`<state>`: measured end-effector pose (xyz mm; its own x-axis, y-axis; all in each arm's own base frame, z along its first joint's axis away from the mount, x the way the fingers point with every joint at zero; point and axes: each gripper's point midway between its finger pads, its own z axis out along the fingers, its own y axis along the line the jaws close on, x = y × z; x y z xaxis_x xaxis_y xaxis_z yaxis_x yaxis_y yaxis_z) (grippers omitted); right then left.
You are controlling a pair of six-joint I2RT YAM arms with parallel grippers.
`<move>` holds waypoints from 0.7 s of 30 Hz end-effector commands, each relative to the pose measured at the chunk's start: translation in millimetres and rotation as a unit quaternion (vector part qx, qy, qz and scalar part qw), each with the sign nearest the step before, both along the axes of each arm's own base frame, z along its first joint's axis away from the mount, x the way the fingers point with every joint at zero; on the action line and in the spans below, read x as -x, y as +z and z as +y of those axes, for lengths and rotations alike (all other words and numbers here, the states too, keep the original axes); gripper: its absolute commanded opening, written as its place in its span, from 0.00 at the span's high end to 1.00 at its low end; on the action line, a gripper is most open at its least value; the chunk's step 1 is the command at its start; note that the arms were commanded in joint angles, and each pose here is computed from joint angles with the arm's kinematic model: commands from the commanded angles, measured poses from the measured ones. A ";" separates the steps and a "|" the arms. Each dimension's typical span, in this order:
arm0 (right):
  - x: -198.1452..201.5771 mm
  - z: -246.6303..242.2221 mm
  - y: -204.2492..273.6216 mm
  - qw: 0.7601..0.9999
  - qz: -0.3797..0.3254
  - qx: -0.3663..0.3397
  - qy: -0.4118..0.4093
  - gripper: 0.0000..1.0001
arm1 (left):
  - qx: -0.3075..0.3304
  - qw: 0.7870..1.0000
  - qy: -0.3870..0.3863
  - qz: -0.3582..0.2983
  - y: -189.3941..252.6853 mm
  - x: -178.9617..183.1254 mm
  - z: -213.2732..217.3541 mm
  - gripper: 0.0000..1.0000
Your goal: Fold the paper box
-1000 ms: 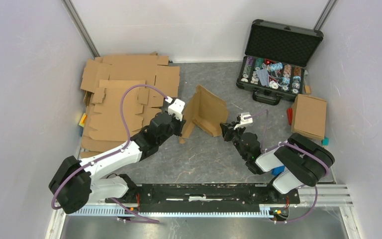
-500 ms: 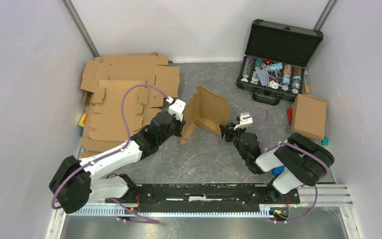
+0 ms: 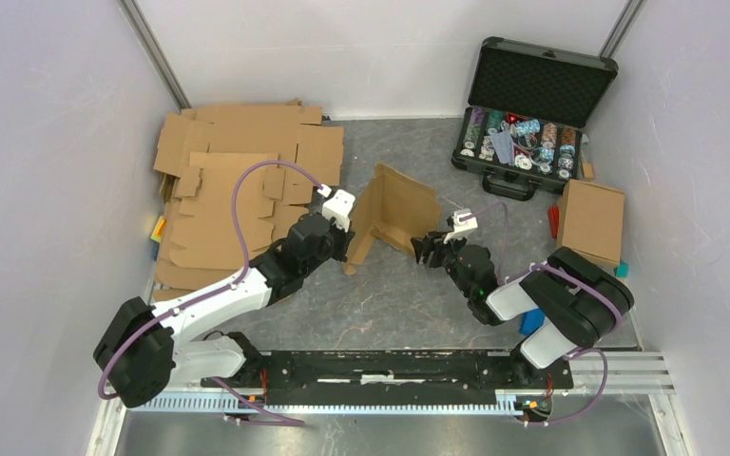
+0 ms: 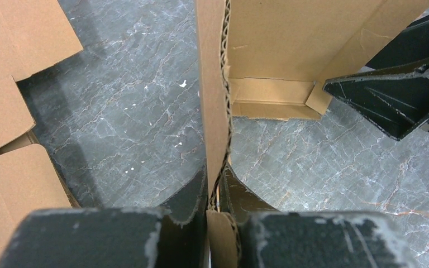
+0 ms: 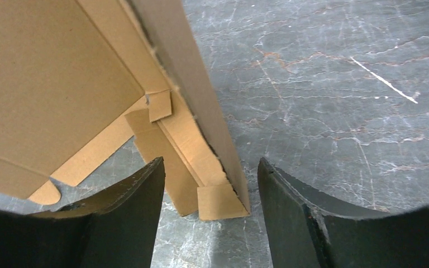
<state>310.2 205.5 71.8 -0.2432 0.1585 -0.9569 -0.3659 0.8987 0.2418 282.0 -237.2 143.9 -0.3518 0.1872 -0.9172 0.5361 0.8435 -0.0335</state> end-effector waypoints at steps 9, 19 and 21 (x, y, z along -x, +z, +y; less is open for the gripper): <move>0.6 -0.9 -11.4 0.999 0.032 -0.015 -0.014 0.21 | 0.014 1.000 -0.015 -0.004 13.7 0.0 -8.5 0.85; 6.6 8.1 -24.8 0.998 0.058 -0.005 -0.006 0.21 | 0.019 1.000 -0.019 -0.003 15.6 0.9 -10.3 0.85; 3.6 7.3 -22.5 0.999 0.051 0.001 -0.010 0.21 | 0.017 1.000 -0.018 -0.003 15.2 0.9 -9.8 0.85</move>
